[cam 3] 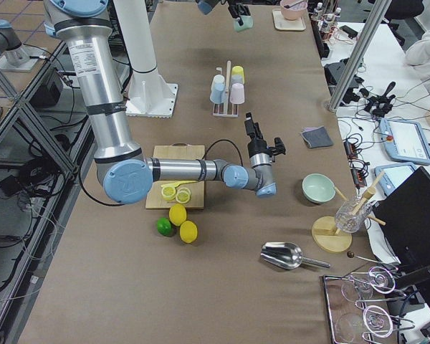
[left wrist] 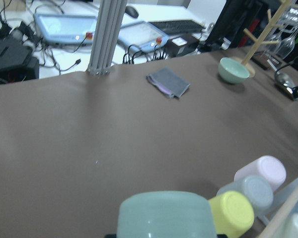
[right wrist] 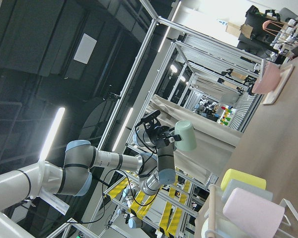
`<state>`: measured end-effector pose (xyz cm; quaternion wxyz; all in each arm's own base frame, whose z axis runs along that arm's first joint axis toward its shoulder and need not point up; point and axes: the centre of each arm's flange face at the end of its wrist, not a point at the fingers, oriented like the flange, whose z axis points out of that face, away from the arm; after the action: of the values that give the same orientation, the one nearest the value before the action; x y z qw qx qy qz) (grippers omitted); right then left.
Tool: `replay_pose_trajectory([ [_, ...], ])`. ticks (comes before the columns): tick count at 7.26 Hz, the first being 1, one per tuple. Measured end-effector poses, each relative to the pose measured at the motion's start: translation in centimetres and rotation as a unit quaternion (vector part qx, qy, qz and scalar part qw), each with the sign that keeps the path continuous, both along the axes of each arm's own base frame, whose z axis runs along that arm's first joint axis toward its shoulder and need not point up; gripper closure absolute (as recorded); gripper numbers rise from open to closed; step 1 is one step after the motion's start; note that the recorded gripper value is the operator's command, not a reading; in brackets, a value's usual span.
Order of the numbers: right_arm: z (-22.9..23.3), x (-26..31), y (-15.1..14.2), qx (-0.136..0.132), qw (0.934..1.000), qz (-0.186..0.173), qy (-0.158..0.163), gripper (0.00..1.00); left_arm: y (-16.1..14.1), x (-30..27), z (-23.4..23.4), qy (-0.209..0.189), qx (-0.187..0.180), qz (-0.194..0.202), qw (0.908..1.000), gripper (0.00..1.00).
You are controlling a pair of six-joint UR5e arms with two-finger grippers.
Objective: Place cup on cup holder
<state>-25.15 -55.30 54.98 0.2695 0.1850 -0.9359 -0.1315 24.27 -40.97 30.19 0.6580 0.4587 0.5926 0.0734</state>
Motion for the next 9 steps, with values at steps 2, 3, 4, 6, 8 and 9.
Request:
replay_pose_trajectory([
  [2,1.1,4.5,-1.4,-0.037,0.9961,-0.042,0.068,0.05,2.0,4.9,-3.0,0.042,0.038,-0.053,0.997,1.0],
  [3,2.0,7.1,-2.2,-0.062,0.9893,-0.054,0.12,0.05,3.9,8.2,-4.4,0.054,0.05,-0.086,0.9936,1.0],
  [4,2.8,9.6,-2.9,-0.086,0.9793,-0.055,0.175,0.05,6.4,10.9,-5.3,0.062,0.056,-0.114,0.99,1.0],
  [6,3.6,13.3,-3.6,-0.118,0.9558,-0.05,0.265,0.01,11.7,14.5,-5.6,0.073,0.074,-0.158,0.9819,1.0],
  [8,3.1,14.4,-3.0,-0.148,0.9272,-0.066,0.338,0.01,14.7,15.7,-5.4,0.067,0.09,-0.19,0.9754,1.0],
  [9,3.2,14.3,-2.5,-0.161,0.9104,-0.082,0.372,0.01,15.1,16.0,-5.3,0.057,0.1,-0.2,0.973,1.0],
])
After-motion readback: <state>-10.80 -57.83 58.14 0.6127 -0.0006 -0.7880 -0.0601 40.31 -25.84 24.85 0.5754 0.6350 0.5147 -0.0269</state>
